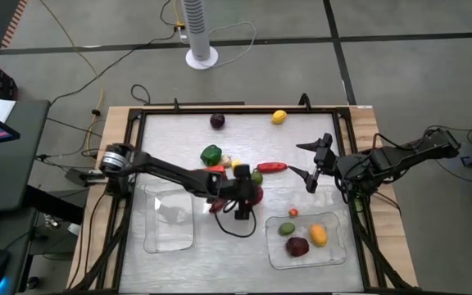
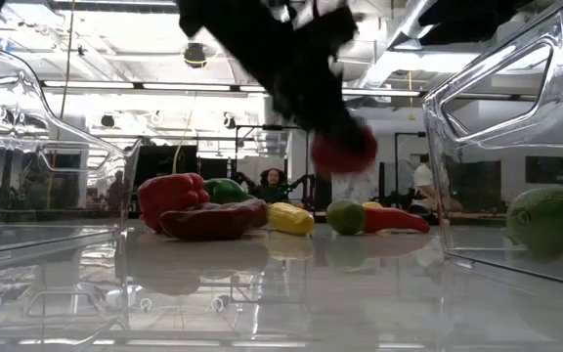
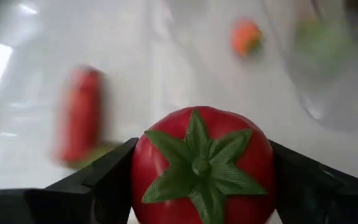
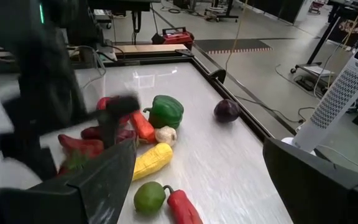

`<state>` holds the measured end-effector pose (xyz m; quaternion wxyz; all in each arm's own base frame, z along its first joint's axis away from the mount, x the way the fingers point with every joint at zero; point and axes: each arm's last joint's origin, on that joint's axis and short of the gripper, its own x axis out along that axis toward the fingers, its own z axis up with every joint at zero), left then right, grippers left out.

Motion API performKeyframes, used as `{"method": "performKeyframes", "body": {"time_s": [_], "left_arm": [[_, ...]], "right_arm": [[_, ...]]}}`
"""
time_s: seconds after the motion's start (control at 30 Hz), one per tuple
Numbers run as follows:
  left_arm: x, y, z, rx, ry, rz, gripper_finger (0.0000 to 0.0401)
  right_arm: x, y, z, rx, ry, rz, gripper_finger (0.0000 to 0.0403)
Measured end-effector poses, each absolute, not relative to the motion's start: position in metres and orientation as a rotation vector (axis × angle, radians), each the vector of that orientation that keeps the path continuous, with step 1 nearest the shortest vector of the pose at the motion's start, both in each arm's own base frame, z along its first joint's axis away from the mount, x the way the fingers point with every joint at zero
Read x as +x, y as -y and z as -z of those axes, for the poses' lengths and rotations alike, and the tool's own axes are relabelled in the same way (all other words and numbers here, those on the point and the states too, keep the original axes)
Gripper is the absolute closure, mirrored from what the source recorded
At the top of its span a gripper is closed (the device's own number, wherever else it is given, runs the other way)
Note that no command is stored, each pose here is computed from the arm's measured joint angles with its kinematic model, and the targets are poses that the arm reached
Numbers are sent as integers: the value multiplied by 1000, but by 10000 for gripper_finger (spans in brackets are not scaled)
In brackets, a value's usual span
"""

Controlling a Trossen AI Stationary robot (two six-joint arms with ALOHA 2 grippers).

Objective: Sort produce into baskets
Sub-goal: Put the tomato into the right transparent bin

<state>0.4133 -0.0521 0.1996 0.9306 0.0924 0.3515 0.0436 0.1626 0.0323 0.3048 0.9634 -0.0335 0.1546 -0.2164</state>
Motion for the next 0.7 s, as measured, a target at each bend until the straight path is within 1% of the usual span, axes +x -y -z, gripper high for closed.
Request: {"method": "performKeyframes", "body": {"time_s": [0.13,0.3,0.37,0.47,0.6,0.7], "left_arm": [[413,55,-231,159,-560,-55,108],[420,70,-248,60,-365,104,106],[425,78,-250,16,-280,178,105],[430,92,-244,-3,-212,241,105],[435,105,-233,-5,-164,239,105],[439,108,-221,-39,-183,210,104]], "right_arm": [[162,-32,-305,-68,-312,439,24],[162,-33,-307,-68,-296,435,24],[160,-34,-310,-62,-275,425,24],[155,-35,-313,-53,-250,407,24],[153,-37,-314,-48,-244,394,24],[153,-36,-314,-52,-246,409,24]]}}
